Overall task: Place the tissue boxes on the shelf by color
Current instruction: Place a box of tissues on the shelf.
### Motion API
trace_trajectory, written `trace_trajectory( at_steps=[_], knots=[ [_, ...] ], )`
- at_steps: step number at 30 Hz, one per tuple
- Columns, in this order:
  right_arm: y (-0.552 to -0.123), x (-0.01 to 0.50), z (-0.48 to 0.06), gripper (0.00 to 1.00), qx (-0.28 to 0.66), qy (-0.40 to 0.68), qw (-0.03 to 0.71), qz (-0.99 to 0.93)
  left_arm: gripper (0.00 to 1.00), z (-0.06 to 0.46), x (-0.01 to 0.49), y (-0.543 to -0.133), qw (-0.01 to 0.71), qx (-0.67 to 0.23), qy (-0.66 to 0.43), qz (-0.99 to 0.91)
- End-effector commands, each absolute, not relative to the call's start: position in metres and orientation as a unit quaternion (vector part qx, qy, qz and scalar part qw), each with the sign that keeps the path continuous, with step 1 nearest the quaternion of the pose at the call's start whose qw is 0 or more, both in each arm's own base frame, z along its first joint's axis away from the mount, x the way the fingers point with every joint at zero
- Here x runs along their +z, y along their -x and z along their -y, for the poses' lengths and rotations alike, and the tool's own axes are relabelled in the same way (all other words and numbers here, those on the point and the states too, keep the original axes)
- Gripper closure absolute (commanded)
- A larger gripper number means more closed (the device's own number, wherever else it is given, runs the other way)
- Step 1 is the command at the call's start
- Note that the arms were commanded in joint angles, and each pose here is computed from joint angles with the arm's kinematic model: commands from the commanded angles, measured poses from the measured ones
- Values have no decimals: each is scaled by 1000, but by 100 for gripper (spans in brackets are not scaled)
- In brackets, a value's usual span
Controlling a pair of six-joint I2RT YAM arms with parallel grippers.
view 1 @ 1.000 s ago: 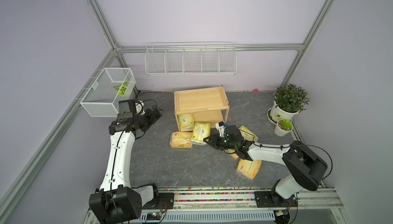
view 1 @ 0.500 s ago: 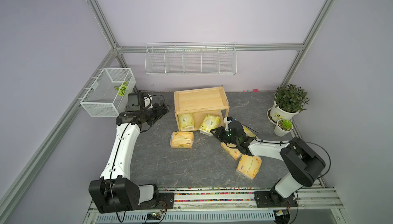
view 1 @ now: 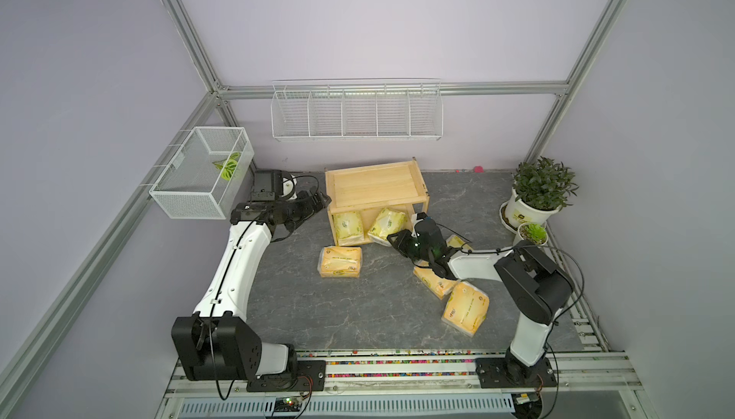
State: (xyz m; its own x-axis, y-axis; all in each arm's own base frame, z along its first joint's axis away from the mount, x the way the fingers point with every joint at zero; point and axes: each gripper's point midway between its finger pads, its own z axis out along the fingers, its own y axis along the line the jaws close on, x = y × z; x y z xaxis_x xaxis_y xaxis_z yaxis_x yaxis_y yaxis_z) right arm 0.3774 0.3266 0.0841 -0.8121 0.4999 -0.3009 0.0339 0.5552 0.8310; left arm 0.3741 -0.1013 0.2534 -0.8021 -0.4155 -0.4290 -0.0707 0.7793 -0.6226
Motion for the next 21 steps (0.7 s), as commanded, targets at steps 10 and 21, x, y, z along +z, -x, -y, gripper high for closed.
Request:
trace_trajectory(
  at_steps=[10, 21],
  knots=[
    [-402, 80, -340, 69, 447, -147, 272, -839, 0, 118, 262, -389, 302, -305, 118, -895],
    [-397, 90, -331, 28, 432, -134, 283, -846, 0, 113, 263, -393, 326, -271, 138, -895]
  ],
)
